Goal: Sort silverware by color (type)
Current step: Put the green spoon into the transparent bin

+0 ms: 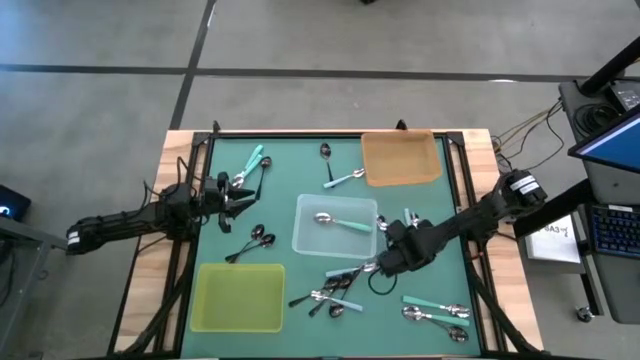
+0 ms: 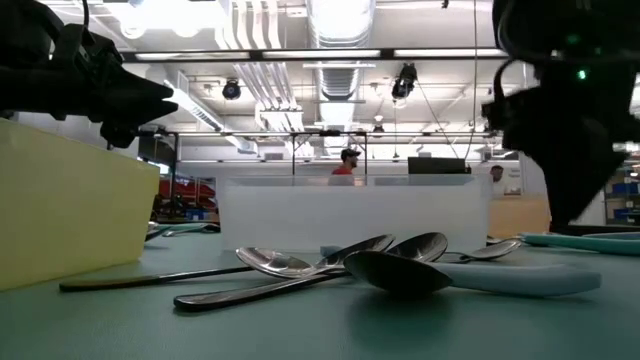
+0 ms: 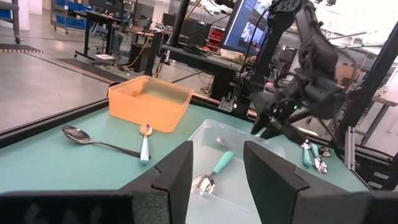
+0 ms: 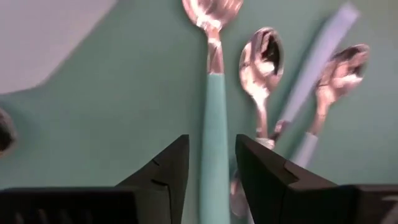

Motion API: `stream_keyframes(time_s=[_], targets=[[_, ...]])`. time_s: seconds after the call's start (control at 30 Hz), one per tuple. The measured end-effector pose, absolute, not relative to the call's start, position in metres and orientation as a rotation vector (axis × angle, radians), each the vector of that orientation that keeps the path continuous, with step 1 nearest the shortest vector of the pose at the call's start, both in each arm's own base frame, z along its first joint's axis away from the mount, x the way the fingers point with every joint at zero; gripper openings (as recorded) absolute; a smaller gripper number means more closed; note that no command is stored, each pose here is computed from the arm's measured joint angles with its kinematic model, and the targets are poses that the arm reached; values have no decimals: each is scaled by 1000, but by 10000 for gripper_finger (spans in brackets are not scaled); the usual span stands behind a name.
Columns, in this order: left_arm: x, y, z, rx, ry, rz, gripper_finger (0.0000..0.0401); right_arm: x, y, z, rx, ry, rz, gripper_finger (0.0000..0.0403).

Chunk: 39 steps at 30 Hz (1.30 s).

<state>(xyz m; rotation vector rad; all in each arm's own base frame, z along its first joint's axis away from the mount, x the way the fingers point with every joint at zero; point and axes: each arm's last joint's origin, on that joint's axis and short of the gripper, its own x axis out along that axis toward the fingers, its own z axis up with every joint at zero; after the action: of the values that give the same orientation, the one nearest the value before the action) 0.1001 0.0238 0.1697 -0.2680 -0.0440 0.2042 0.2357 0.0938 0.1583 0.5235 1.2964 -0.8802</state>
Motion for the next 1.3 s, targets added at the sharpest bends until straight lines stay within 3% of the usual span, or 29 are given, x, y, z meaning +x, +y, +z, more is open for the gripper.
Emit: stream_keyframes(time_s=[0.4,0.53,0.7,0.9,1.13,1.3], targets=[[100,24,170,-268,-44,204,128,226,80,135,490,1323,-871,125],[100,24,170,-268,-44,204,128,228,79,134,498,1324,-837,102],[100,24,170,-268,-44,204,128,229,79,138,518,1314,-824,43],[100,24,170,-268,-44,204,128,227,78,174,522,1302,-819,40],[100,24,170,-268,-44,204,128,237,74,241,474,944,-766,40],[100,24,170,-268,-44,204,128,261,78,262,322,697,-601,40]])
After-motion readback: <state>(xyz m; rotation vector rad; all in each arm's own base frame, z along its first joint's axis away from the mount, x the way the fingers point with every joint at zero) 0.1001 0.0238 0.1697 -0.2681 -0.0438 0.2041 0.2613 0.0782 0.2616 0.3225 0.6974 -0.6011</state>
